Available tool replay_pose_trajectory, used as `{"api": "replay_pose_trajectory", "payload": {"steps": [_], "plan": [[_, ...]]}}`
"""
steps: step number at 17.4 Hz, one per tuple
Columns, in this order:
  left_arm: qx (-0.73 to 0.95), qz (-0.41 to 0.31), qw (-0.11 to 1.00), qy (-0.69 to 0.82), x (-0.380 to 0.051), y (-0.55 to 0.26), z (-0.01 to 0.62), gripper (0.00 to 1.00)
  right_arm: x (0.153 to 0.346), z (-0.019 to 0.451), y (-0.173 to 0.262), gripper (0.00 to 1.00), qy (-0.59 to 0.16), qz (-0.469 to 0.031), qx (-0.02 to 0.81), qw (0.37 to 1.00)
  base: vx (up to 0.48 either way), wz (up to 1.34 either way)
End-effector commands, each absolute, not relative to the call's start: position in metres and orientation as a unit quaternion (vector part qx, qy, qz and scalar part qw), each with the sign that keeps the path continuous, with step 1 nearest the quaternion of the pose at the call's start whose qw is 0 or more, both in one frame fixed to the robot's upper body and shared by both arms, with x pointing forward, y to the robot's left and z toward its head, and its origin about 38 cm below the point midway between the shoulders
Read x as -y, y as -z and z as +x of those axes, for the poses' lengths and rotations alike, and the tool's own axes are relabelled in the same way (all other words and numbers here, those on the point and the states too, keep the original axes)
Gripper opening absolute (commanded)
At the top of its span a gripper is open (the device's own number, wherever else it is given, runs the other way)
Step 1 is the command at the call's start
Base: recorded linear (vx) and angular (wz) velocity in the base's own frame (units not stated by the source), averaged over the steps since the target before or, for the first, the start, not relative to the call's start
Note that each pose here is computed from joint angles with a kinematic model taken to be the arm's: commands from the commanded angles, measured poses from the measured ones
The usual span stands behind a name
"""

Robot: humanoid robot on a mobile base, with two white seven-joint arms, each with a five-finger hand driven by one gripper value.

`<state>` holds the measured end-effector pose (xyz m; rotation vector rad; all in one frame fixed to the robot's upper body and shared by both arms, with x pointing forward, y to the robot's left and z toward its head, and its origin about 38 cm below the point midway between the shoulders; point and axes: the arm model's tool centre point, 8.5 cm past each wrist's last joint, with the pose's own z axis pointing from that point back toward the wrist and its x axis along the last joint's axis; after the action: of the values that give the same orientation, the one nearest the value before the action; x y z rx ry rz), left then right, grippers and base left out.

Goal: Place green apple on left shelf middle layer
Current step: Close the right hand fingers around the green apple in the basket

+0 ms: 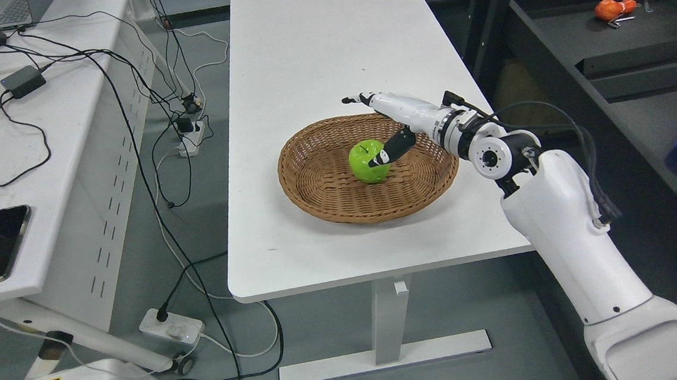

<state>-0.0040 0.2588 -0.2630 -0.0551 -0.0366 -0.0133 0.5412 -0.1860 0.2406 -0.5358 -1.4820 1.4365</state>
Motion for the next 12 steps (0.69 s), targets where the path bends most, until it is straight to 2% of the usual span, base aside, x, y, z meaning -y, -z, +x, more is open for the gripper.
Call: {"api": "replay_pose_trajectory", "payload": {"steps": [1, 6, 12], "plan": [[0.018, -0.019, 1.0, 0.007, -0.27, 0.262, -0.004, 1.0, 0.143, 0.55, -0.172, 1.0, -0.662, -0.177, 0.526, 0.504, 0.221, -0.09], [0.018, -0.019, 1.0, 0.007, -0.27, 0.262, -0.004, 1.0, 0.155, 0.529, -0.141, 1.0, -0.707, -0.142, 0.499, 0.481, 0.161, -0.12], [0.018, -0.019, 1.0, 0.007, -0.27, 0.262, -0.004, 1.0, 0.159, 0.529, -0.141, 1.0, -0.711, -0.144, 0.497, 0.476, 0.04, -0.03]]}}
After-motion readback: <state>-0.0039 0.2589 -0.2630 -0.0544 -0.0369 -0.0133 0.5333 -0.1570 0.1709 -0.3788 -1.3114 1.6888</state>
